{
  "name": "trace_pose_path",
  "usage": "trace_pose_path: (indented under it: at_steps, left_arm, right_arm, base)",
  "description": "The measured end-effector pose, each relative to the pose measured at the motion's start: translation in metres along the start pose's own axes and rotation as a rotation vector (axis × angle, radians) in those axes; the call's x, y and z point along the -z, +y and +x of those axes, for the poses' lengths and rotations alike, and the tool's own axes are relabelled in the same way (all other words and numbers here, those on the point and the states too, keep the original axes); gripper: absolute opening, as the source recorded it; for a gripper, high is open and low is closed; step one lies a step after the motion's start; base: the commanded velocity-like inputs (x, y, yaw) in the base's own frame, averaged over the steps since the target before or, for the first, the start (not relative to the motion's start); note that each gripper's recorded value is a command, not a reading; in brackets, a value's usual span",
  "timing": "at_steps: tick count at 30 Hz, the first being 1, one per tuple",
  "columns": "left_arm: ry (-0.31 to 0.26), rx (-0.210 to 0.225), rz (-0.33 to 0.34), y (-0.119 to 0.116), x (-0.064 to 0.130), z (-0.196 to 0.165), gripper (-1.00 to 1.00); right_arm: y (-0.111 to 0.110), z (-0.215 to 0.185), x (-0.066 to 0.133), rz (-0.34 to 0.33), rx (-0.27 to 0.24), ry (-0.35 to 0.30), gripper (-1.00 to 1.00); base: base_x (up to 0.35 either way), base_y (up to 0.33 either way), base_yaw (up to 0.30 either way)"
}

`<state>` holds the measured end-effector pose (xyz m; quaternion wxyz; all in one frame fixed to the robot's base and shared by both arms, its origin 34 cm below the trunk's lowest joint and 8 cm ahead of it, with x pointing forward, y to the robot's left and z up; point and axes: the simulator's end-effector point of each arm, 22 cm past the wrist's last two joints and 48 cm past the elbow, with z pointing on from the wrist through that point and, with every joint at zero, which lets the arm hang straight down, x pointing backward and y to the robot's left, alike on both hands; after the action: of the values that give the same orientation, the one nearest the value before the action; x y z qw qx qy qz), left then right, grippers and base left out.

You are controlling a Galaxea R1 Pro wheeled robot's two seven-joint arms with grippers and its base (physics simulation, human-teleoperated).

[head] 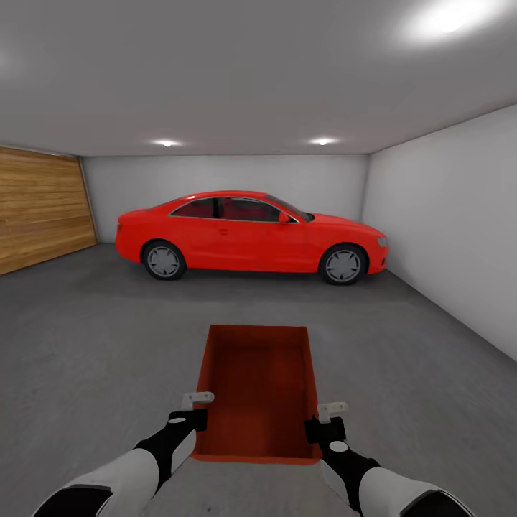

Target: Move the two storage containers from the living room to the garage. In the garage, place one container on the floor and stack the other container on top of it (either order is fine).

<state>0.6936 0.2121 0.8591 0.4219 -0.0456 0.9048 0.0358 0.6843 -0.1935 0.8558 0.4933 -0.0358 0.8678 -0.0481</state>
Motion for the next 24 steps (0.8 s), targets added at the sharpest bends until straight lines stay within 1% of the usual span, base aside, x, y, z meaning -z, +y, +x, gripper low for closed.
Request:
trace_pose_path:
  at_steps: [24]
  left_arm:
    - [0.002, 0.0, 0.0, 0.0, 0.0, 0.0007, -1.0]
  right_arm:
    - [0.0, 0.0006, 0.0001, 0.0, 0.0, 0.002, -1.0]
  base:
    - [0.321, 0.0, 0.0]
